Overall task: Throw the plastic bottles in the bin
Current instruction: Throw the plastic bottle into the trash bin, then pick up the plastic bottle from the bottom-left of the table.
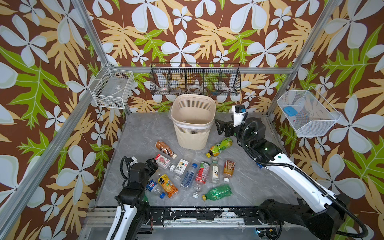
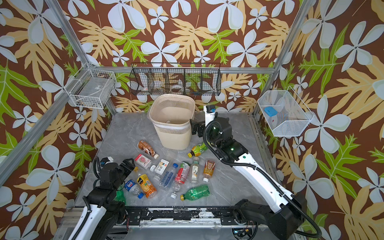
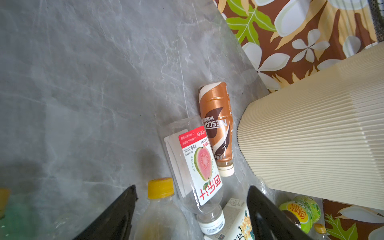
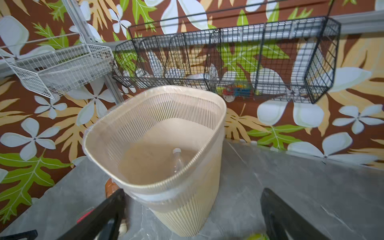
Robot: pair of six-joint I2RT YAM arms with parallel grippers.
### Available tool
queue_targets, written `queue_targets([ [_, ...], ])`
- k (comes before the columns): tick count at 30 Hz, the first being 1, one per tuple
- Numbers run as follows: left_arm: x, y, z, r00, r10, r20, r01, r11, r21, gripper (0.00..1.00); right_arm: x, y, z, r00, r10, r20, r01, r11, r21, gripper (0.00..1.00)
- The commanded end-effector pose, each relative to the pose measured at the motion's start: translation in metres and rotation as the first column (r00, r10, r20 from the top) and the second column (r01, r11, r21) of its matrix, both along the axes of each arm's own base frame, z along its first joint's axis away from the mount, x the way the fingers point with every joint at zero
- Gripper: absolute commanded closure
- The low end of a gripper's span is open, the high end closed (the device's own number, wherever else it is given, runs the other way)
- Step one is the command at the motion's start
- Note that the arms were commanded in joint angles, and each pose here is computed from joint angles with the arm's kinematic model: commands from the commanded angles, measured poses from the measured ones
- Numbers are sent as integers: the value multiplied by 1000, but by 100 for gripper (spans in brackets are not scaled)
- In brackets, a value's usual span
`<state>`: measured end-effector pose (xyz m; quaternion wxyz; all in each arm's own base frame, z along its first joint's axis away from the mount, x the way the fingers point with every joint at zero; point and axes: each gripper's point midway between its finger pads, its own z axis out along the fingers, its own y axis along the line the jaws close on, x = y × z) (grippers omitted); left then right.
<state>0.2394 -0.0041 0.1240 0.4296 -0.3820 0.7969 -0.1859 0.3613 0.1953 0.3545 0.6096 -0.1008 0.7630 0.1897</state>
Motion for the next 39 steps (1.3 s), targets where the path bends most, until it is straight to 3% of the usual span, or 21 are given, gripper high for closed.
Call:
queue_targets([
  [1, -3, -7, -3, 998, -30, -63, 28, 999, -29, 20, -5, -17, -15, 997, -64, -42, 65, 998, 25, 0],
  [7, -17, -35, -14, 976, -131, -176, 102, 982, -162, 29, -11, -27, -40, 991, -75, -114, 74, 997, -11, 0],
  [15, -55, -33, -17, 945, -126, -303, 81, 984, -158, 31, -11, -26, -52, 988, -65, -139, 64, 998, -11, 0],
  [21, -72, -40, -15, 905, -183, -384, 134, 979, -152, 34, -12, -27, -61, 986, -59, -155, 57, 998, -18, 0],
  [29, -76, -66, -27, 860, -247, -447, 206, 969, -138, 35, -16, -34, -69, 984, -68, -163, 65, 998, -24, 0],
  [39, -76, -85, -53, 838, -284, -465, 239, 959, -154, 35, -22, -41, -77, 981, -85, -175, 80, 996, -36, 0],
])
